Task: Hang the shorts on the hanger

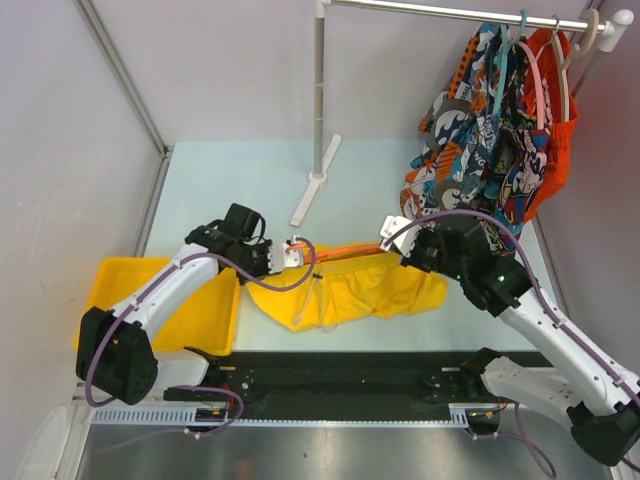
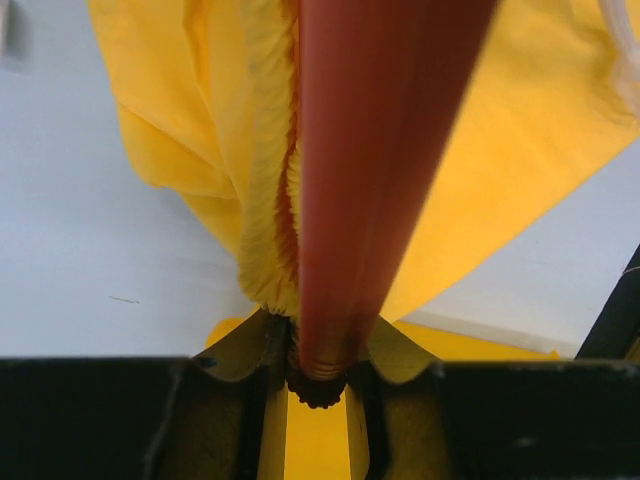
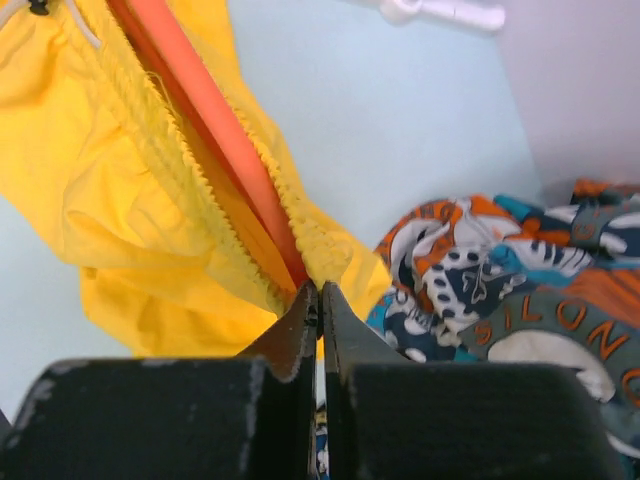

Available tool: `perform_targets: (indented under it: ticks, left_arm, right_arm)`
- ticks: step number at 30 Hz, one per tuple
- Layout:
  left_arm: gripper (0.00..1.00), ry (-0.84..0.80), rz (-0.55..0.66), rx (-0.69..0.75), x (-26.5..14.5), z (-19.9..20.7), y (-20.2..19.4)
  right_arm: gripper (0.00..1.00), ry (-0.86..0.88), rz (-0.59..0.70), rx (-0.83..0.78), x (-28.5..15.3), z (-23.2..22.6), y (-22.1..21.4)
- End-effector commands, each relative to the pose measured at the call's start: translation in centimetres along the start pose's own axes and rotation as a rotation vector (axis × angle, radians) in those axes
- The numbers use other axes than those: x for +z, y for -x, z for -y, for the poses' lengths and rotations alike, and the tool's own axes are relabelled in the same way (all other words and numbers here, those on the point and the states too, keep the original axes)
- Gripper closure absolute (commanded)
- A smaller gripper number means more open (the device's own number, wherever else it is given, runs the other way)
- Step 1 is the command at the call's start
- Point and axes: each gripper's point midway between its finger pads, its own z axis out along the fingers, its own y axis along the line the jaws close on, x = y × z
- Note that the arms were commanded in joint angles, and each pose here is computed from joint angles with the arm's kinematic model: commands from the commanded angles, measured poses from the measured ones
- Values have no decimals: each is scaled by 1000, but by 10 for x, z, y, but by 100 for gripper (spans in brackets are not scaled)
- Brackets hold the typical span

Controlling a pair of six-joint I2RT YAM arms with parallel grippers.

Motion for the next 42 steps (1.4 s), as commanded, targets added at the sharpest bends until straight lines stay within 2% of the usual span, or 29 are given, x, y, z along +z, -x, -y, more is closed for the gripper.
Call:
perform_targets:
  ticks: [1, 4, 7, 10, 13, 15, 16, 17, 20, 24, 30, 33, 38, 42]
  left_arm:
    - [100, 37, -211, -52, -13, 0, -39]
    - [100, 43, -226, -65, -14, 3, -52]
    - [100, 48, -227, -83, -17, 2, -56]
    - [100, 41, -161, -100, -18, -1, -38]
    - [100, 47, -22, -107, -29, -6, -4]
    - [100, 47, 34, -83, -35, -6, 11]
    - [100, 41, 42, -66, -35, -4, 15]
    - [100, 40, 56, -56, -38, -3, 18]
    - [100, 33, 78, -47, -42, 0, 22]
    - [100, 23, 117, -40, -45, 5, 28]
    - [100, 7, 141, -35, -44, 8, 32]
    - [100, 5, 139, -31, -42, 8, 31]
    - [100, 0, 135, -29, -39, 6, 28]
    - [100, -11, 140, -31, -40, 8, 25]
  right_arm:
    - [100, -189, -7, -12, -23, 36, 25]
    - [100, -250, -84, 5, -31, 61, -3]
    - [100, -268, -99, 22, -40, 83, -25]
    - [100, -220, -49, 44, -39, 78, -18]
    - [98, -114, 22, 65, -33, 53, -1]
    - [91, -70, 45, 67, -26, 40, 10]
    - [83, -65, 42, 83, -23, 38, 11]
    - [66, -56, 45, 87, -20, 36, 13]
    - [40, -54, 74, 86, -20, 37, 23]
    - [29, -39, 156, 82, -31, 42, 42]
    - [26, 212, 337, 21, -35, -2, 76]
    - [29, 306, 369, -36, -15, -21, 88]
    - [33, 464, 363, -164, 27, -57, 87]
    - [34, 503, 326, -198, 57, -67, 78]
